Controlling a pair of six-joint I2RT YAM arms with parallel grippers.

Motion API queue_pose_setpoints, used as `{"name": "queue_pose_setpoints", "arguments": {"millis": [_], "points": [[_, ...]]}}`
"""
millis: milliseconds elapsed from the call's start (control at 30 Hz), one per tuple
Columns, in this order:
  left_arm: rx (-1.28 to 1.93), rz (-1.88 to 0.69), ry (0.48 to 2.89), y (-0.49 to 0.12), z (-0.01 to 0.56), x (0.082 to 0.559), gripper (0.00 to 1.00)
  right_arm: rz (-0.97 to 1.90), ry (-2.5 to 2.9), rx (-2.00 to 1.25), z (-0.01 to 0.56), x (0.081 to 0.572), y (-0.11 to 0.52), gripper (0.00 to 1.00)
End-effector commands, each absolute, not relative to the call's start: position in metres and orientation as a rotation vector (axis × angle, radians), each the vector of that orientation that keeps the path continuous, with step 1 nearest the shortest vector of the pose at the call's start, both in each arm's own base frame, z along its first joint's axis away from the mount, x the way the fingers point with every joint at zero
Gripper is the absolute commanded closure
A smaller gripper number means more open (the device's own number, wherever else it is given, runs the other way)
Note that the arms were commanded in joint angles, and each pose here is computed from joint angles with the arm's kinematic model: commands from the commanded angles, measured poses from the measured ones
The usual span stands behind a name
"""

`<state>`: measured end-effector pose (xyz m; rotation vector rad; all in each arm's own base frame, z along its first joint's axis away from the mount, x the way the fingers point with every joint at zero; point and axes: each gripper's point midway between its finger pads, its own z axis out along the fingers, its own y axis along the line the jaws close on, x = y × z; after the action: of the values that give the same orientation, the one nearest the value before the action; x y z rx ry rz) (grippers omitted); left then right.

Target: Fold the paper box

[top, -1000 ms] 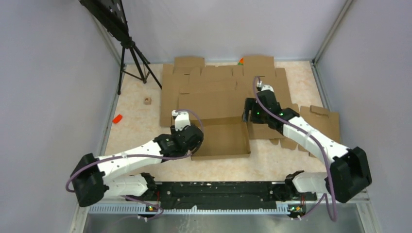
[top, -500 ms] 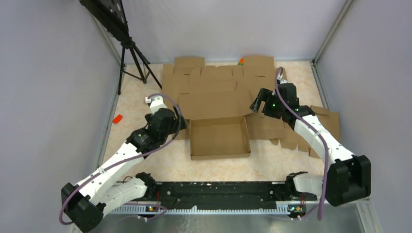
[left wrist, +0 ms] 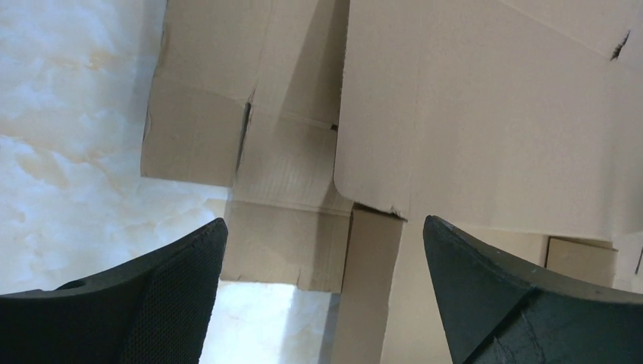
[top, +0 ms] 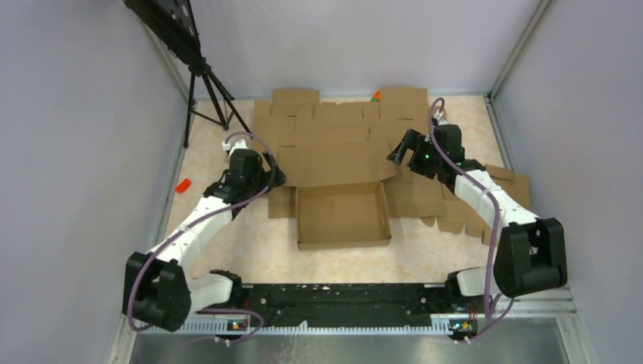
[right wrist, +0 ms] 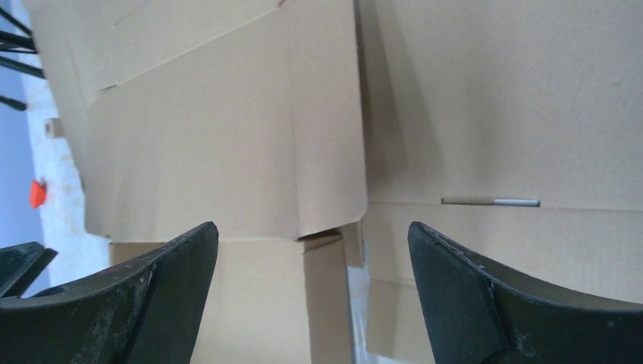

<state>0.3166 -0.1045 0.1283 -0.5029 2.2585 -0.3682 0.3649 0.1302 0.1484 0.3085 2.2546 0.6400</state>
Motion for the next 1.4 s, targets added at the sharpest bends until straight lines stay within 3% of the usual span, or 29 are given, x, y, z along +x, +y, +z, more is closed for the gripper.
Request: {"name": "queue_pose_setpoints", "arguments": {"millis": [0, 467, 600, 767, 867, 1033, 1367], "points": [[-0.492, -0.497, 2.16, -0.113, 0.15, 0.35, 0.02, 0.57, 2.223, 0.328, 0.147, 0.388, 0.12, 0.05], [-0.449, -0.515, 2.27, -0.121, 0.115, 0.399, 0.03, 0.746, 2.213, 0.289, 0.118, 0.434, 0.148, 0.15], [-0.41, -0.506, 2.275, -0.124, 0.112, 0.411, 0.07, 0.849, 2.276, 0.246, 0.099, 0.445, 0.167, 0.22], [-0.38, -0.543, 2.297, -0.134, 0.11, 0.425, 0.2, 0.929, 2.246, 0.213, 0.098, 0.451, 0.178, 0.33], [-0.353, -0.527, 2.282, -0.133, 0.116, 0.428, 0.33, 0.92, 2.237, 0.183, 0.104, 0.453, 0.179, 0.45], [-0.262, -0.507, 2.237, -0.144, 0.132, 0.424, 0.47, 0.741, 2.286, 0.073, 0.107, 0.451, 0.185, 0.5], [-0.192, -0.509, 2.252, -0.164, 0.134, 0.417, 0.51, 0.568, 2.285, -0.01, 0.12, 0.443, 0.199, 0.5]]}}
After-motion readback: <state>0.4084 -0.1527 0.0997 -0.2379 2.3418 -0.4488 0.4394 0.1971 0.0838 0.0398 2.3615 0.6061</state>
